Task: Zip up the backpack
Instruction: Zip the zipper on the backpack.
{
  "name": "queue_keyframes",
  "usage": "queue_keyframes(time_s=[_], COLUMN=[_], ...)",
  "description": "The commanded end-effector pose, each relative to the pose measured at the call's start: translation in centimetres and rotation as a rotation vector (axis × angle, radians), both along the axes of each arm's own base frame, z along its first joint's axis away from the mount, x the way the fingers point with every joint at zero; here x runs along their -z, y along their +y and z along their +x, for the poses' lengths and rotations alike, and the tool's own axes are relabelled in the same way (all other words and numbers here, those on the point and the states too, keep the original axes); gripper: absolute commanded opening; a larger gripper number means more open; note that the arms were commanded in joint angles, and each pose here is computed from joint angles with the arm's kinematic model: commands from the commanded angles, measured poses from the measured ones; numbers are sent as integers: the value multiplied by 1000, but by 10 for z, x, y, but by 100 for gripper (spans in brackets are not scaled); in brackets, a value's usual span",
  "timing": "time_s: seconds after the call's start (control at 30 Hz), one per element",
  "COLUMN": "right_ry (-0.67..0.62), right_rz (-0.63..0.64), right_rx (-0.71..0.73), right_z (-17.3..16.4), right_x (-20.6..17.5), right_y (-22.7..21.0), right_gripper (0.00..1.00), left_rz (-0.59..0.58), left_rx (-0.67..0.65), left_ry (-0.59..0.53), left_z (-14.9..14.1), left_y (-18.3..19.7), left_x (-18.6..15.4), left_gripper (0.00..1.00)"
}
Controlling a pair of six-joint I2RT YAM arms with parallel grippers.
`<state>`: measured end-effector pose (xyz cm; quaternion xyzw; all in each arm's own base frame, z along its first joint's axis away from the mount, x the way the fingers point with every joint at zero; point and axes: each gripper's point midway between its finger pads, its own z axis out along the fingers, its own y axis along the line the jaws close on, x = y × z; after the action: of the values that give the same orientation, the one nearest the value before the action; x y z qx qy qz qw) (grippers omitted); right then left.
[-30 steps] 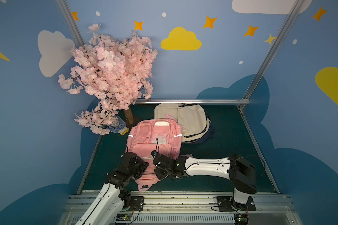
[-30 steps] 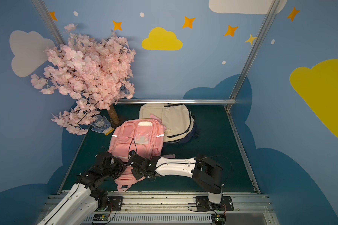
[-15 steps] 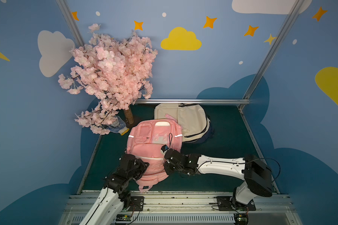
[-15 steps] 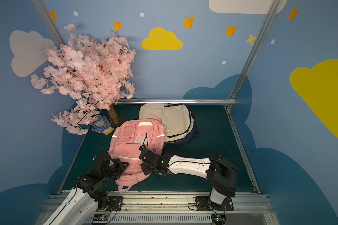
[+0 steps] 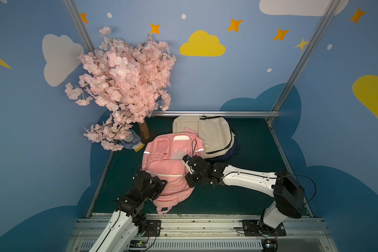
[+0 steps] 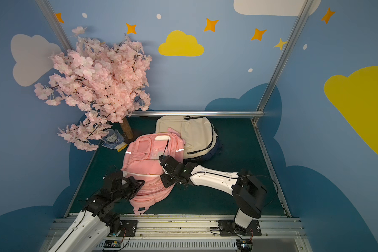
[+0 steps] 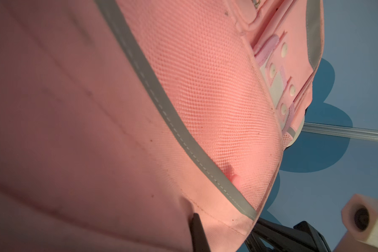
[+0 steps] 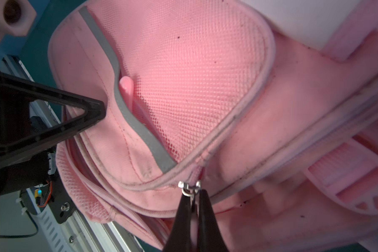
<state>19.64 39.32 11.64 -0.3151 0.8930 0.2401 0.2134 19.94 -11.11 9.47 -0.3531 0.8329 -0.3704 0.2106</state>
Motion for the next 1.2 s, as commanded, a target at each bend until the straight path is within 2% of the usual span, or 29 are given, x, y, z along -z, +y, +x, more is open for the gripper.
queue_keyframes(time_s=[0.0, 0.13, 0.27, 0.33, 0.4, 0.5, 0.57, 0.7, 0.8, 0.97, 1.17], right_ry=[-95, -90, -64, -59, -52, -45, -38, 35, 97, 168, 233], right_rz=[-102, -80, -74, -89, -107, -146, -171, -182, -117, 29, 87], right_rx=[206, 202, 158, 147, 147, 189, 254, 428, 524, 520, 432], right_z=[61, 60, 44, 36, 27, 19, 18, 19, 19, 22, 23], right_x=[-5, -8, -2, 2, 2, -3, -4, 6, 19, 19, 20], right_y=[-39, -37, -30, -30, -33, -49, -66, -102, -106, -75, -40], right_gripper=[0, 0, 2, 20, 41, 58, 64, 68, 69, 70, 71], left_rz=[106, 99, 80, 84, 109, 205, 280, 404, 426, 398, 367], left_rx=[-1, 23, 69, 95, 123, 137, 125, 76, 34, 38, 61], left_ry=[89, 74, 81, 86, 87, 67, 41, -8, 10, 50, 103], left_z=[-17, -14, -11, -10, -9, -6, -2, 12, 25, 37, 20], left_y=[15, 11, 2, -2, -2, 9, 21, 49, 66, 69, 64], left_x=[22, 21, 27, 28, 26, 11, -3, -25, -24, -7, 20], left_gripper=[3, 3, 18, 27, 41, 58, 66, 76, 80, 80, 77])
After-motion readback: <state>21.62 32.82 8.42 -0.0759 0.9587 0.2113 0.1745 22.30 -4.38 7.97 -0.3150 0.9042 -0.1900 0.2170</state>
